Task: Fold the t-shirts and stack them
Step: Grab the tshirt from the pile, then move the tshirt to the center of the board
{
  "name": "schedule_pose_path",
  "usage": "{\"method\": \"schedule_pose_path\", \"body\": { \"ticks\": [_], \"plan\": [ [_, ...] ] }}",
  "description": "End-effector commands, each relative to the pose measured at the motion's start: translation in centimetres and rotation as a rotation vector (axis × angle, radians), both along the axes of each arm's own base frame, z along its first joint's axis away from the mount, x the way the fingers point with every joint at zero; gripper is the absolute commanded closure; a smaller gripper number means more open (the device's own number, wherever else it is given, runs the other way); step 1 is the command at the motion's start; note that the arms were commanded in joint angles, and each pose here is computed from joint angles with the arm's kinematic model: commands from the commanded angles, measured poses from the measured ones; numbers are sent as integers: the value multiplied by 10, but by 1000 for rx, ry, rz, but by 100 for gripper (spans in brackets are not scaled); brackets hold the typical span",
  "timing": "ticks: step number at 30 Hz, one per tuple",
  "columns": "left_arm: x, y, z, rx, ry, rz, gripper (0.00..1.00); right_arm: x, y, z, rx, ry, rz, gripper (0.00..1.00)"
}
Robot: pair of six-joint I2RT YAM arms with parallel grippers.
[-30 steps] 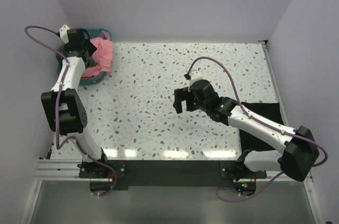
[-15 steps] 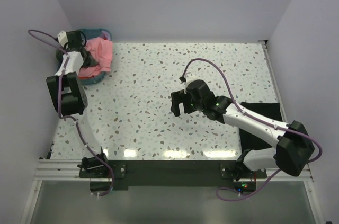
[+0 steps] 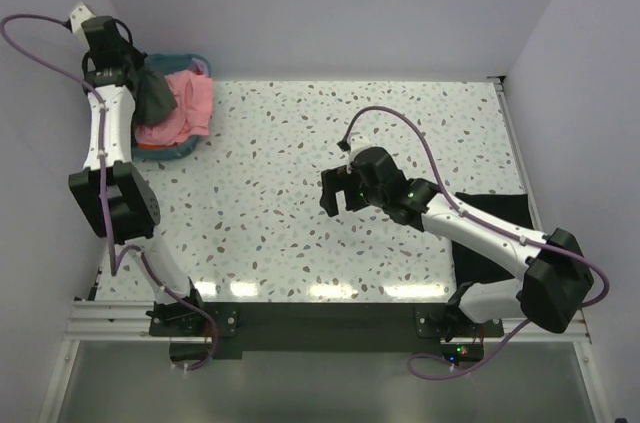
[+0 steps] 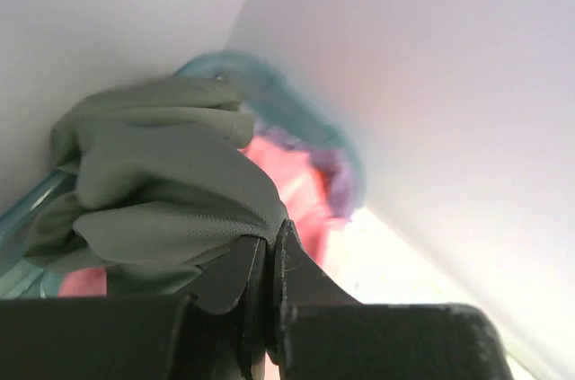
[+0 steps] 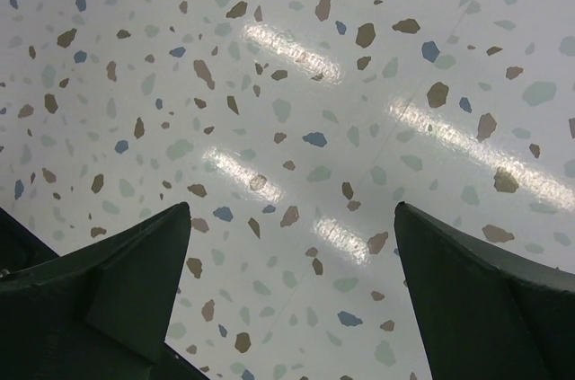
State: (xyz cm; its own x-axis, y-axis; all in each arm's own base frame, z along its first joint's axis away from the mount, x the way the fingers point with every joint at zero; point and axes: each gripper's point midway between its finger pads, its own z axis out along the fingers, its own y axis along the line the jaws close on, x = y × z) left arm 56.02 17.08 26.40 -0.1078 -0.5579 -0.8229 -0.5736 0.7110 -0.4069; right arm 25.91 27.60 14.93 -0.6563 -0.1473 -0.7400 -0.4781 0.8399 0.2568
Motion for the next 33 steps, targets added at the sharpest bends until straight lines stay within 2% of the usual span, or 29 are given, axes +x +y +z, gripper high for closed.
{"method": "schedule_pose_path", "body": {
  "ticks": [1, 6, 7, 10, 14, 17, 19, 20, 21, 22, 23, 24, 25, 26, 28, 29, 31, 32, 33],
  "plan": [
    [-33, -39, 176, 105, -370, -137, 100, 12, 9, 33, 54, -73, 4, 1],
    [-79, -105, 267, 189, -549, -249, 100, 15, 9, 53, 74, -109, -9, 1],
    [-94, -130, 287, 200, -589, -296, 100, 15, 8, 55, 74, -113, -13, 1],
    [-126, -172, 320, 191, -676, -383, 100, 17, 2, 71, 89, -150, -37, 1],
    [-153, -218, 330, 155, -725, -489, 100, 16, -10, 92, 106, -200, -74, 1],
    [-149, -238, 309, 110, -689, -546, 100, 16, -24, 105, 113, -245, -120, 1],
    [-126, -257, 270, 53, -614, -623, 100, 17, -32, 109, 108, -268, -155, 1],
    [-118, -273, 251, 28, -574, -706, 95, 20, -39, 106, 89, -277, -192, 1],
    [-93, -286, 213, -10, -483, -738, 92, 22, -44, 103, 69, -276, -216, 1],
    [-81, -295, 192, -32, -435, -769, 74, 25, -47, 100, 52, -274, -237, 1],
    [-71, -305, 173, -60, -392, -816, 61, 28, -51, 99, 32, -279, -262, 1],
    [-53, -321, 125, -113, -274, -884, 51, 30, -51, 92, 9, -268, -267, 1],
    [-48, -325, 105, -138, -223, -892, 44, 32, -51, 87, -3, -260, -273, 1],
    [-45, -327, 78, -170, -161, -888, 41, 34, -48, 82, -11, -250, -266, 1],
    [-47, -327, 61, -194, -150, -873, 34, 36, -41, 65, -46, -212, -247, 1],
    [-54, -325, 33, -208, -94, -853, 34, 37, -37, 60, -49, -197, -235, 1],
    [-67, -316, 27, -193, -83, -777, 34, 38, -24, 42, -58, -157, -192, 1],
    [-79, -312, -4, -202, -16, -743, 34, 39, -18, 38, -56, -146, -178, 1],
    [-90, -304, -3, -202, -23, -689, 35, 41, -11, 34, -48, -139, -161, 1]
  ]
}}
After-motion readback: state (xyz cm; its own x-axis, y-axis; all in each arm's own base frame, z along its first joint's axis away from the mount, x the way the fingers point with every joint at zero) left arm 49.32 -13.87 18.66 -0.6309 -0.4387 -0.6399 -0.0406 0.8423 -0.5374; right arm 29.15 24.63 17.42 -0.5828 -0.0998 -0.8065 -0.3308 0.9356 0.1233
